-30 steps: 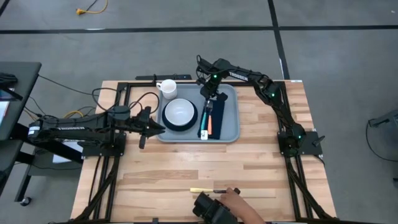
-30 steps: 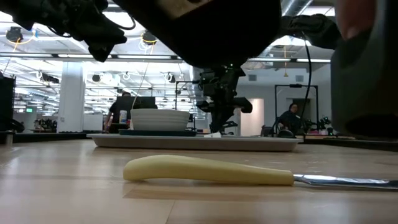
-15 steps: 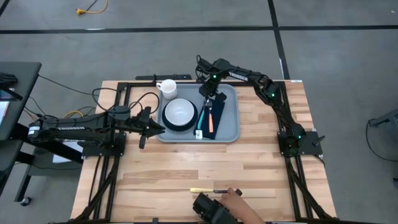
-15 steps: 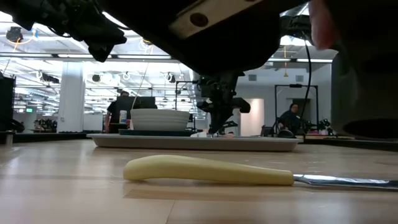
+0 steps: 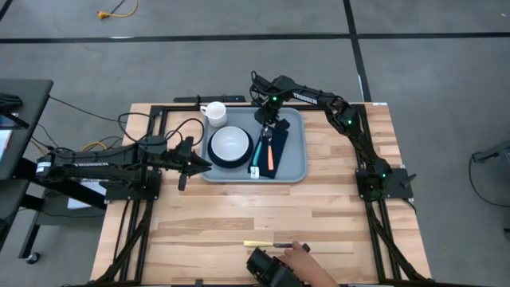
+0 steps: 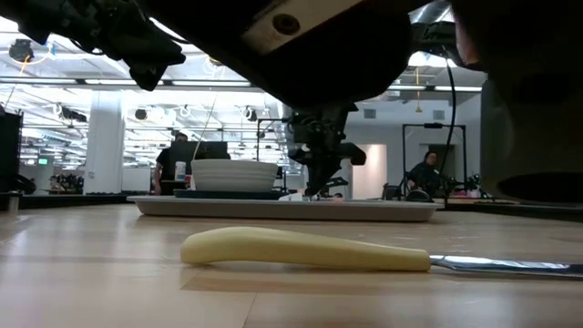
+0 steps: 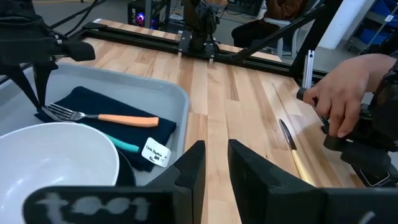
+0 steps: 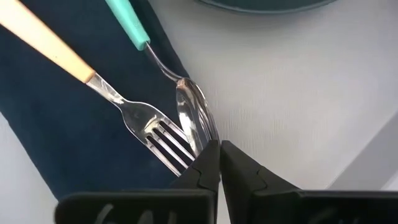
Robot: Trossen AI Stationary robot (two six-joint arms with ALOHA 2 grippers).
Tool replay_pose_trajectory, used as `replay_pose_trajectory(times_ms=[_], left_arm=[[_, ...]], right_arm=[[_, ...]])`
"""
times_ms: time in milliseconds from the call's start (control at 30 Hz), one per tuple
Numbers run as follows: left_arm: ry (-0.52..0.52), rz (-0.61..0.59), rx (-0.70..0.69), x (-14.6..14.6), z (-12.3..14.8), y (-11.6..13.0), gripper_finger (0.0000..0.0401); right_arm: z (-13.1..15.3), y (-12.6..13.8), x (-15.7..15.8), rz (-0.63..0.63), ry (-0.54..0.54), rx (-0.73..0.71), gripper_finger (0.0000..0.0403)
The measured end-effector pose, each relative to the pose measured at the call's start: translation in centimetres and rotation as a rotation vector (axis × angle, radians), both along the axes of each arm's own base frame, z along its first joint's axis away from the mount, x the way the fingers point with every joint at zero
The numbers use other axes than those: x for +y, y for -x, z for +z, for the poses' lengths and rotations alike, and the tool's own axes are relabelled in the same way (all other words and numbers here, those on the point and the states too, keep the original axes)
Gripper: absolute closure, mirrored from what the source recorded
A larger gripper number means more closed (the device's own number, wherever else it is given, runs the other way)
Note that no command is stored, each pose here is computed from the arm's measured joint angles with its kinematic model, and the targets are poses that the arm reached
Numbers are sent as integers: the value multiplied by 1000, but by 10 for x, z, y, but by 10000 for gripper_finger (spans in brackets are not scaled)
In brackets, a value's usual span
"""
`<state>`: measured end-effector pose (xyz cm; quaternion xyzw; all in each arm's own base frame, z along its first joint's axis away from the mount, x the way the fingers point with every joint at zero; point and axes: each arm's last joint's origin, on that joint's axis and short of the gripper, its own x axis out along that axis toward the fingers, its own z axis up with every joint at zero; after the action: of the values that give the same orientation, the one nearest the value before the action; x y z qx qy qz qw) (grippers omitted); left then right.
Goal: Set up tray
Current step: Put the blue spoon on the blue napkin to the left of the orange fork, then adjust the blue napkin
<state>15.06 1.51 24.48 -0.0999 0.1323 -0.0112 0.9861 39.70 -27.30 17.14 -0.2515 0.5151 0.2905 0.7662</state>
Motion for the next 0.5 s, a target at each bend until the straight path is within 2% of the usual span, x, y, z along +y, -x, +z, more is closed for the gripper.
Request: replay_pose_trajectory(times_ms=[233, 500], left_arm=[[0, 0, 0, 0, 0, 0, 344], [0, 0, 0, 0, 0, 0, 344]], right_arm=[[0, 0, 0, -92, -31, 16, 353], [0, 0, 0, -94, -23, 22, 320]])
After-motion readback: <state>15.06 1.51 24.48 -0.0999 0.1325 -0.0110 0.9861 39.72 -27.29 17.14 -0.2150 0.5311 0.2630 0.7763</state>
